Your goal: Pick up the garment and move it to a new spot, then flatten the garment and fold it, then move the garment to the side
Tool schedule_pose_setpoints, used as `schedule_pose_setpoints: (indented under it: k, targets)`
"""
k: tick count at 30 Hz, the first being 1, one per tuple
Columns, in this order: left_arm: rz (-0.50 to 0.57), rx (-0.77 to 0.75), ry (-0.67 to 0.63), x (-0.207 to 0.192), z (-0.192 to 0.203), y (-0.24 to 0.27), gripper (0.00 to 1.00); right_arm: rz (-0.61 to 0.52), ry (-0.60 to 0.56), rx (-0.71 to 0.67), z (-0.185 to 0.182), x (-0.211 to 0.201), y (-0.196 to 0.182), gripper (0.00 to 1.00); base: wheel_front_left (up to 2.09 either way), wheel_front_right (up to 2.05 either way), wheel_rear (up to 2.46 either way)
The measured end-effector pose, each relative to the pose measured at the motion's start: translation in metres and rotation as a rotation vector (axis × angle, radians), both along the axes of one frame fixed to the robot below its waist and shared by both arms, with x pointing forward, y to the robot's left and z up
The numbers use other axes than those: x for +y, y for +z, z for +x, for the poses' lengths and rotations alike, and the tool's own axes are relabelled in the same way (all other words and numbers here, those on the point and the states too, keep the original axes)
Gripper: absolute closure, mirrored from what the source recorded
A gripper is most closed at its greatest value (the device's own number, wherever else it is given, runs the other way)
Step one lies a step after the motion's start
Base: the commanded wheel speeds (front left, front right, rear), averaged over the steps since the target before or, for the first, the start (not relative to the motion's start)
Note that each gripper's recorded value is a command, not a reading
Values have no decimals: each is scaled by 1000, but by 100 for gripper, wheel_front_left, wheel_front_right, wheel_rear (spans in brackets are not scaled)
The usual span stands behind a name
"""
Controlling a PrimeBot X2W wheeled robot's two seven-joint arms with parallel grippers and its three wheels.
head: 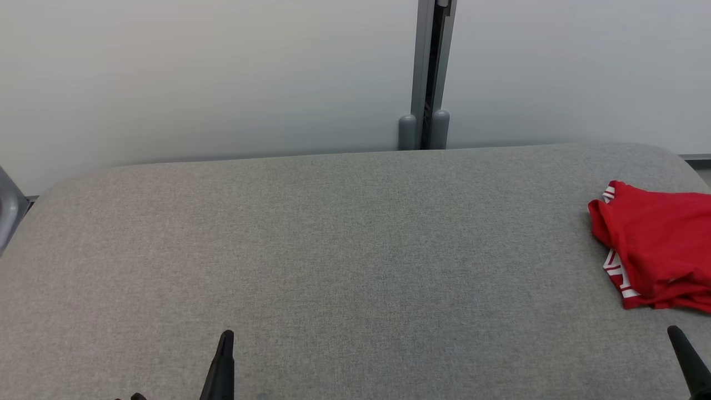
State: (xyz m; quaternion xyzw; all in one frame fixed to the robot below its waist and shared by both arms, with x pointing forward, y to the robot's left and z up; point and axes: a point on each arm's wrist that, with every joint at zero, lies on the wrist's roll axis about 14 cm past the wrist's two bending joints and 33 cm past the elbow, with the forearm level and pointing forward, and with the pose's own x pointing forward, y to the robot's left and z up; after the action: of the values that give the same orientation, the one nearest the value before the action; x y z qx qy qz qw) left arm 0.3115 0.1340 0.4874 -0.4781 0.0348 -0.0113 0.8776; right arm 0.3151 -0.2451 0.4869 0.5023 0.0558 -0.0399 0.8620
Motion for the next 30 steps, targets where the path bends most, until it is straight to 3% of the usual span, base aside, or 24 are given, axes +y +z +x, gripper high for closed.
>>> schedule_pose_setpoints:
  k: [30]
  targets:
    - [-295,-9,11,-12,5,7,100,274,-37,-38,-3,-22,3,100,0,0,0]
